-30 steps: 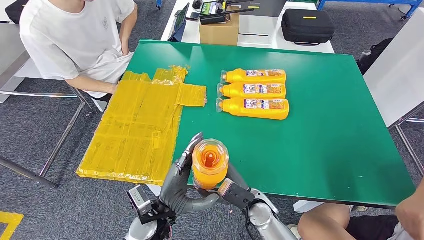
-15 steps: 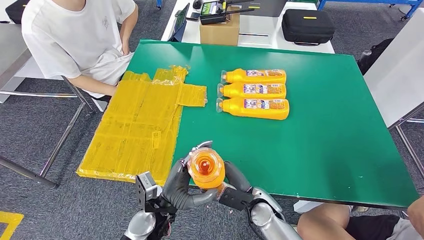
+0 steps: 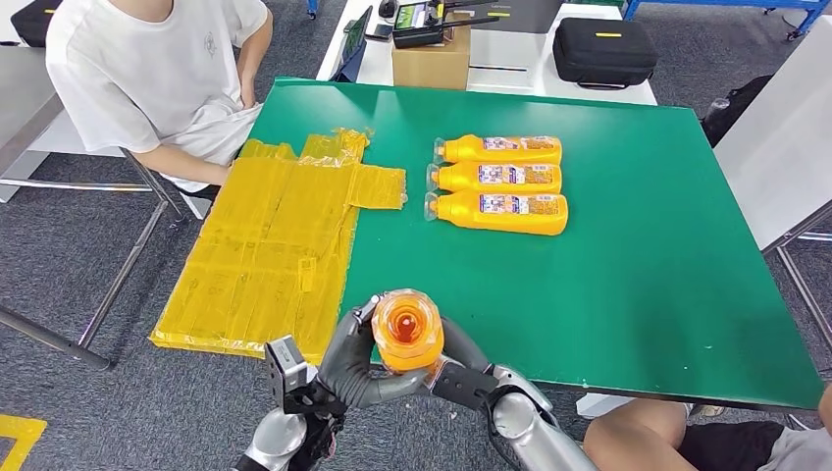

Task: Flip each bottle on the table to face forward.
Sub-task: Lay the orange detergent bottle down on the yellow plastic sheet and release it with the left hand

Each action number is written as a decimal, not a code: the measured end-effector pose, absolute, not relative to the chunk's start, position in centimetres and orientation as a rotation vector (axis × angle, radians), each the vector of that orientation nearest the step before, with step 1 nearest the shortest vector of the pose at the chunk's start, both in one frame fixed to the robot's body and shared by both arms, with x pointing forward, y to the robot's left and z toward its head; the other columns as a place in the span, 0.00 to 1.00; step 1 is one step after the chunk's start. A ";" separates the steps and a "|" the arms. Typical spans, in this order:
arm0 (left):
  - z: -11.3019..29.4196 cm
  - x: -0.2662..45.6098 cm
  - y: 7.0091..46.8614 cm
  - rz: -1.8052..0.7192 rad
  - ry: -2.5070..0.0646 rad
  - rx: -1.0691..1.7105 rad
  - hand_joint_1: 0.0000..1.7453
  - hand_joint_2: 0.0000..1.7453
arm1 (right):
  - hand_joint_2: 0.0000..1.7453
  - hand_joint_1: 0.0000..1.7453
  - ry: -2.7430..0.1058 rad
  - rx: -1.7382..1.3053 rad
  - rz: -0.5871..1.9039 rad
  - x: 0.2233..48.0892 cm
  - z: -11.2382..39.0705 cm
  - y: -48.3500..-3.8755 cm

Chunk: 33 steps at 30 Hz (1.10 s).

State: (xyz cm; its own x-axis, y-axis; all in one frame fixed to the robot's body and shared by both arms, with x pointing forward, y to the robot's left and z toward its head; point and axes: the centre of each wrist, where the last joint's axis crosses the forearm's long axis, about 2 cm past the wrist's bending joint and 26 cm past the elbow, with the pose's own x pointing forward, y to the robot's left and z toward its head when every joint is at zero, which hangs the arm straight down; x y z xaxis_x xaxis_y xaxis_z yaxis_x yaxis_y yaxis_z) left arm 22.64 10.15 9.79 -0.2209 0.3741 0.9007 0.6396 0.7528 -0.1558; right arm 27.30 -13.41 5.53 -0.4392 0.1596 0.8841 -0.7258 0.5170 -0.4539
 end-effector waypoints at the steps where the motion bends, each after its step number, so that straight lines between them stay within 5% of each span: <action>1: 9.8 22.6 10.2 -0.292 -1.842 -0.796 1.00 1.00 | 1.00 0.30 -1.740 0.504 1.080 27.3 5.5 -13.4; 2: 9.8 22.7 10.2 -0.285 -1.843 -0.808 1.00 1.00 | 1.00 0.05 -1.735 0.534 1.064 27.3 5.5 -13.4; 6: 9.8 22.9 10.5 -0.255 -1.854 -0.811 1.00 1.00 | 0.00 0.00 -1.759 0.597 1.017 27.2 5.9 -13.1; 12: 11.2 23.7 10.7 -0.211 -1.927 -0.731 1.00 1.00 | 0.00 0.00 -1.886 0.537 0.968 26.5 7.2 -12.6; 16: 11.6 24.0 11.0 -0.194 -1.954 -0.695 1.00 1.00 | 1.00 0.00 -1.927 0.515 0.956 26.2 7.7 -12.5; 19: 12.0 24.4 11.3 -0.189 -1.984 -0.619 1.00 1.00 | 1.00 0.00 -1.969 0.491 0.916 26.0 8.1 -12.6; 23: 12.6 25.1 12.0 -0.218 -2.022 -0.511 1.00 1.00 | 0.00 0.00 -2.036 0.408 0.853 25.9 8.6 -13.2; 33: 11.3 25.0 14.2 -0.463 -2.007 -0.169 1.00 1.00 | 0.00 0.00 -2.206 0.200 0.713 26.4 10.9 -14.0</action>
State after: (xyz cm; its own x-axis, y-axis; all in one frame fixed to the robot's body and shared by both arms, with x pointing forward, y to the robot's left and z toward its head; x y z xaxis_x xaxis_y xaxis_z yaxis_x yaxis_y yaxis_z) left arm 24.98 14.16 11.35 -0.4661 -0.0795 0.8812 0.3144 0.9161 0.2489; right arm 26.45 -14.02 10.91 -0.6740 0.0852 0.7338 -0.3606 0.8290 -0.4274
